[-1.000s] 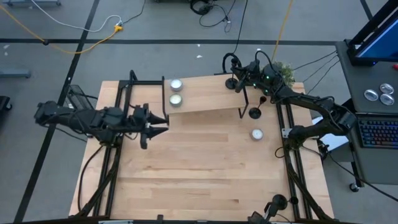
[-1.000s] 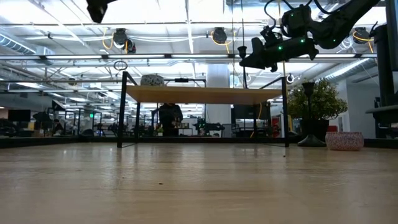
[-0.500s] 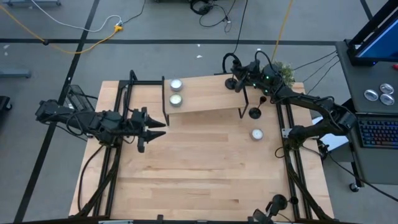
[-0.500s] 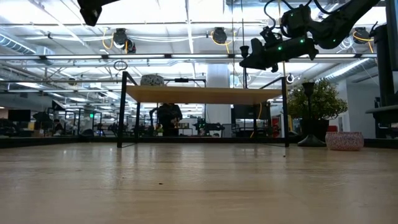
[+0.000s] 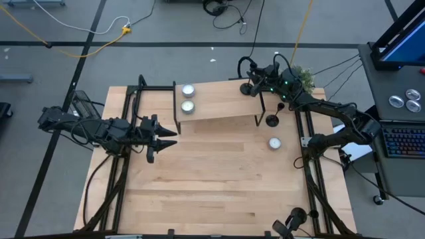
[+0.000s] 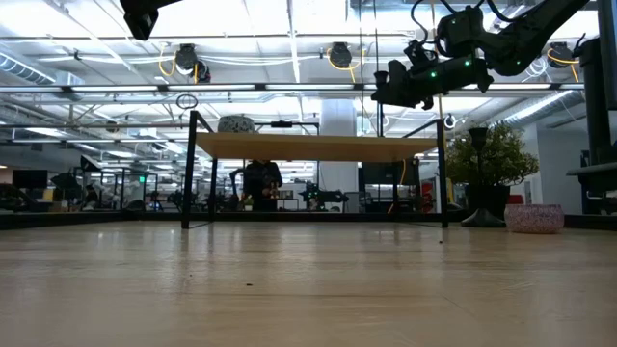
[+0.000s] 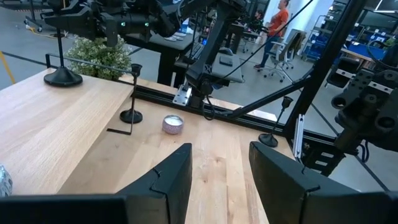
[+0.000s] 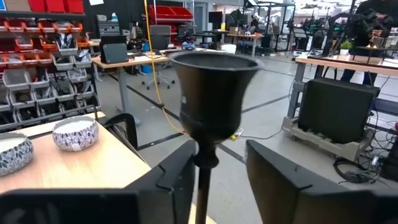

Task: Pick & Place candle stick holders
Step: Put the bottom left black candle holder on the shelf, then put the top black candle holder on the shelf

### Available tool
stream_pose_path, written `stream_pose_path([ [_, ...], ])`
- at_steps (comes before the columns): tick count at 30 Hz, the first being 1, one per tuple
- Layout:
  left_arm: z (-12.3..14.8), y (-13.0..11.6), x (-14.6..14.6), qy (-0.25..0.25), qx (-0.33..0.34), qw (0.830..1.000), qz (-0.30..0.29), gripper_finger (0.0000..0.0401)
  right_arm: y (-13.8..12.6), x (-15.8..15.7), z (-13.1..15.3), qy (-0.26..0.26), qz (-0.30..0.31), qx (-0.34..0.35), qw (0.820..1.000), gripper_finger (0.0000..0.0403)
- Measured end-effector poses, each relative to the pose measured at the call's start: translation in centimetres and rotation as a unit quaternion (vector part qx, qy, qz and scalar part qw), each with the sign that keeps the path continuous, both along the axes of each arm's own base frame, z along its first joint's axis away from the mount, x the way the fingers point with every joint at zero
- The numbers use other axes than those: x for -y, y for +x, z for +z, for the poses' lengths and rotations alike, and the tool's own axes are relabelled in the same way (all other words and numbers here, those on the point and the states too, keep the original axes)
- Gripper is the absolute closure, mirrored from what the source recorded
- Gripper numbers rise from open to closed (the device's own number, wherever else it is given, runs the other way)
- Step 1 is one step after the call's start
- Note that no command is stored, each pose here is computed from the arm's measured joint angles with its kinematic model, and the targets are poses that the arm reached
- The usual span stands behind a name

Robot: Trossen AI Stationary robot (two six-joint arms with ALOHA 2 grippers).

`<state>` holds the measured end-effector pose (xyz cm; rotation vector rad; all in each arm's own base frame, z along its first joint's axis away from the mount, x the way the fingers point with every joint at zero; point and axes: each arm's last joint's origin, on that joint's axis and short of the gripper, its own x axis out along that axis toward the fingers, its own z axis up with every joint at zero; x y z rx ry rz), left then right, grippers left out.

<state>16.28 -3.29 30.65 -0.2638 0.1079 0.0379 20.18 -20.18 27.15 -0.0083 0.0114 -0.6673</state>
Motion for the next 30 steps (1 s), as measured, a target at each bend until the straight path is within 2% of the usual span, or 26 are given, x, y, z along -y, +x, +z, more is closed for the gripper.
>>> stream_pose_path([
  [17,0.0,0.0,0.0,0.010,0.000,1.000,-0.001,0.0238,0.4,-0.5,-0.1,0.003,0.012,-0.003,1.000,0.0140],
  [23,0.0,0.0,0.0,0.024,0.000,1.000,-0.003,0.0237,0.3,-1.3,0.1,0.007,0.022,-0.031,0.999,0.0121],
  [30,-0.4,0.1,0.0,0.035,0.005,0.999,-0.005,0.0237,-0.8,-2.4,0.9,0.013,0.023,-0.053,0.998,0.0121],
])
